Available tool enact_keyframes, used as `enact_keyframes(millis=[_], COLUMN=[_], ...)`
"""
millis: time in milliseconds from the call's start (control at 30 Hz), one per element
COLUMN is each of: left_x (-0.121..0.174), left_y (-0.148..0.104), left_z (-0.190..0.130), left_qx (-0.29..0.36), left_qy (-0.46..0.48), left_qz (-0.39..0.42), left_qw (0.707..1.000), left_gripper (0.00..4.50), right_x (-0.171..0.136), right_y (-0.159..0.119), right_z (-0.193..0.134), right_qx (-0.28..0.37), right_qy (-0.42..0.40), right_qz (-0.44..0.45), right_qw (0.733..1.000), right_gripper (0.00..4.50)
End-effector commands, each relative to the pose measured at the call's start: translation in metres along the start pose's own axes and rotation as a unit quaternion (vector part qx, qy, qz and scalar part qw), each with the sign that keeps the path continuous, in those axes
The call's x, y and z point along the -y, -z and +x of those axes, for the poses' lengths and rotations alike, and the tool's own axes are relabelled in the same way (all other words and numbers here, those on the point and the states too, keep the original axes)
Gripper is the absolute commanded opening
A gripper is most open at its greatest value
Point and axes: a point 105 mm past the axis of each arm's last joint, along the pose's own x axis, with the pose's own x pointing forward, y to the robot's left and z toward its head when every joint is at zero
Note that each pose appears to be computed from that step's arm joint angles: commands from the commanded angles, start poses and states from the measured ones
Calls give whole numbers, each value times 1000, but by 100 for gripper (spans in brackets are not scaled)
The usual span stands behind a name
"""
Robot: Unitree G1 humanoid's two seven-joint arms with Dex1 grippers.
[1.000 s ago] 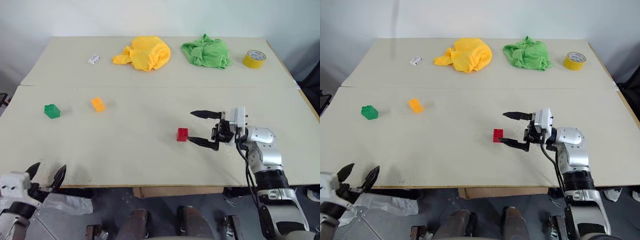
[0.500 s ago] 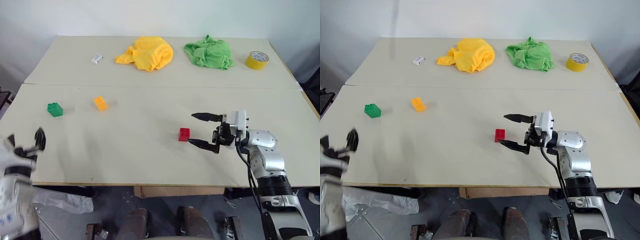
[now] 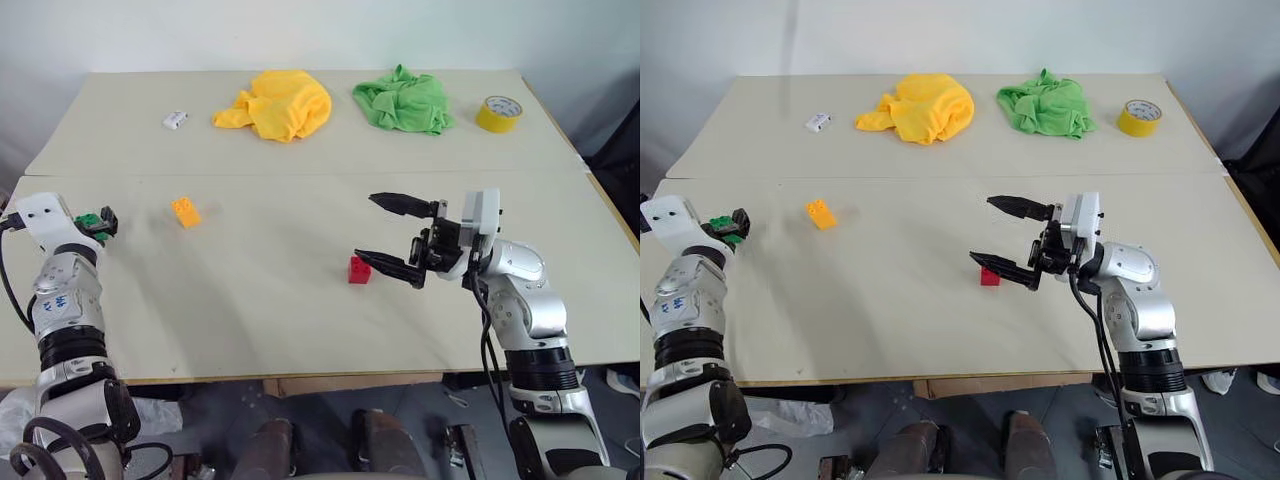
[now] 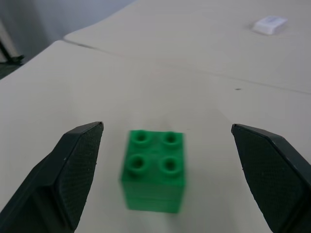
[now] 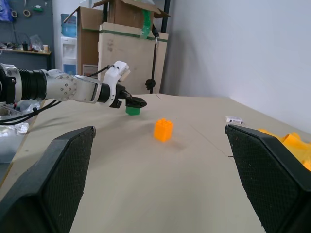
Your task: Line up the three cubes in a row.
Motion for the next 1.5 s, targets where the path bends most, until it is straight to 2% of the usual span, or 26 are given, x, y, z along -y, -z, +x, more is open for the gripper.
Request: enact_keyframes(millis=[33,300,367,433,467,500,567,667,733,833,933,1000,1100,1167,1267,1500], left_x=[-1,2,7,26,36,48,74,83,97,162,199,216,230,238,243,259], left_y=[-5,-6,-17,-39,-53,-64,-66,-68,-61,-42,-16,-5,11,22,34,43], left_z=[1,3,2,-7,-17,-29,-66,-96,-110,-151,-165,-164,-165,-166,-163,-148], left_qx=[19,22,57,118,152,183,194,169,143,103,73,70,47,39,32,27], left_qy=[-6,14,39,127,176,236,385,482,531,698,778,800,826,834,835,815], left_qz=[-1,6,-1,-18,7,61,137,124,168,203,259,282,283,285,296,297], left_qw=[1000,1000,998,985,973,952,892,851,818,679,568,526,485,470,463,497], left_gripper=[388,162,148,148,148,148,148,148,148,148,148,148,148,148,148,148], right_x=[1,0,0,-2,-2,-2,1,3,4,5,0,-3,-1,-2,-7,-19], right_y=[-7,-6,-4,-2,-2,-3,-5,-5,-4,4,14,18,14,11,9,4], right_z=[-5,-7,-11,-18,-21,-25,-32,-39,-45,-76,-102,-110,-110,-108,-107,-109], right_qx=[4,-3,-10,-23,-30,-36,-44,-60,-71,-117,-161,-182,-178,-173,-173,-174], right_qy=[14,25,31,35,36,40,53,59,65,87,92,85,92,96,96,115], right_qz=[-16,-20,-18,-21,-23,-24,-27,-34,-35,-29,-16,-15,-21,-26,-28,-23], right_qw=[1000,999,999,999,999,998,997,996,995,989,983,980,979,980,980,978], right_gripper=[450,450,450,450,450,450,450,450,450,450,450,450,450,450,450,450])
